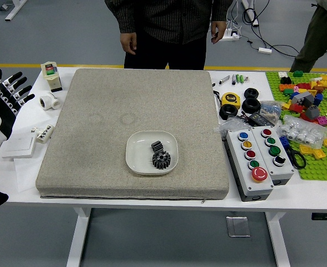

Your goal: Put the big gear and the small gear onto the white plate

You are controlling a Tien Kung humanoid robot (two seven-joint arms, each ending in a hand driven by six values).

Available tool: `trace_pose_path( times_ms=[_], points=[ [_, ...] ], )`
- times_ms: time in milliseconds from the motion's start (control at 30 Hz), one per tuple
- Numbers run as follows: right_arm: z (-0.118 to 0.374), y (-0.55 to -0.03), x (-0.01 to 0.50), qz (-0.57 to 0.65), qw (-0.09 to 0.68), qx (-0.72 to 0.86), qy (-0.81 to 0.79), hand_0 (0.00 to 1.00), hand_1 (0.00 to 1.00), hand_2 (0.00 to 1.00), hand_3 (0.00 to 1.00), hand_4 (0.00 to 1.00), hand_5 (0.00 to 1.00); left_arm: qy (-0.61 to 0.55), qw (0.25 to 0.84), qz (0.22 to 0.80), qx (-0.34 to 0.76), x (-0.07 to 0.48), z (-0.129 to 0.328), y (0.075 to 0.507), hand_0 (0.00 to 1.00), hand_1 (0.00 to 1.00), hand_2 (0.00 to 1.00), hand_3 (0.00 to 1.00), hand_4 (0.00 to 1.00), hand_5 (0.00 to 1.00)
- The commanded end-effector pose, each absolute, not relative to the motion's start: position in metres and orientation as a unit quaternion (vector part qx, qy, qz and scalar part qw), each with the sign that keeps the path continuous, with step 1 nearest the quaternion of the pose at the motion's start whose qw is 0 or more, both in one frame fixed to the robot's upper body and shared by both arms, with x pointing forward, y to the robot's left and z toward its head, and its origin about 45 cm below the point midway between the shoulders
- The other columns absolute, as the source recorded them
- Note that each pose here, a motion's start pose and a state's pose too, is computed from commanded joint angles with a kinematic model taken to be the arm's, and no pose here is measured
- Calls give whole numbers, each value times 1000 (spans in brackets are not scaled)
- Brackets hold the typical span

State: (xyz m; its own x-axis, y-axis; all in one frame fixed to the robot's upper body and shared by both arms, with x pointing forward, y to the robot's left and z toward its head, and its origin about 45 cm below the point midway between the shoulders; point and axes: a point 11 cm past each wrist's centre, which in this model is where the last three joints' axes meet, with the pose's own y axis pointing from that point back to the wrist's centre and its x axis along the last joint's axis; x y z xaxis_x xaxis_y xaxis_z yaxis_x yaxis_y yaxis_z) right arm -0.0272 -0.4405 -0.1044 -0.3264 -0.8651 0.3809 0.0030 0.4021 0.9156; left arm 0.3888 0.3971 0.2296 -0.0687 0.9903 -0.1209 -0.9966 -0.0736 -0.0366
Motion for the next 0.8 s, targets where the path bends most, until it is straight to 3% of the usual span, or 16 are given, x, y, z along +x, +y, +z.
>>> trace_pose_path(
  times_ms=[800],
  points=[
    [-104,-442,-25,-443,487,318,-682,742,788,817,722,892,774,25,680,730,-57,389,232,396,799,877,925,885,943,998]
  ],
)
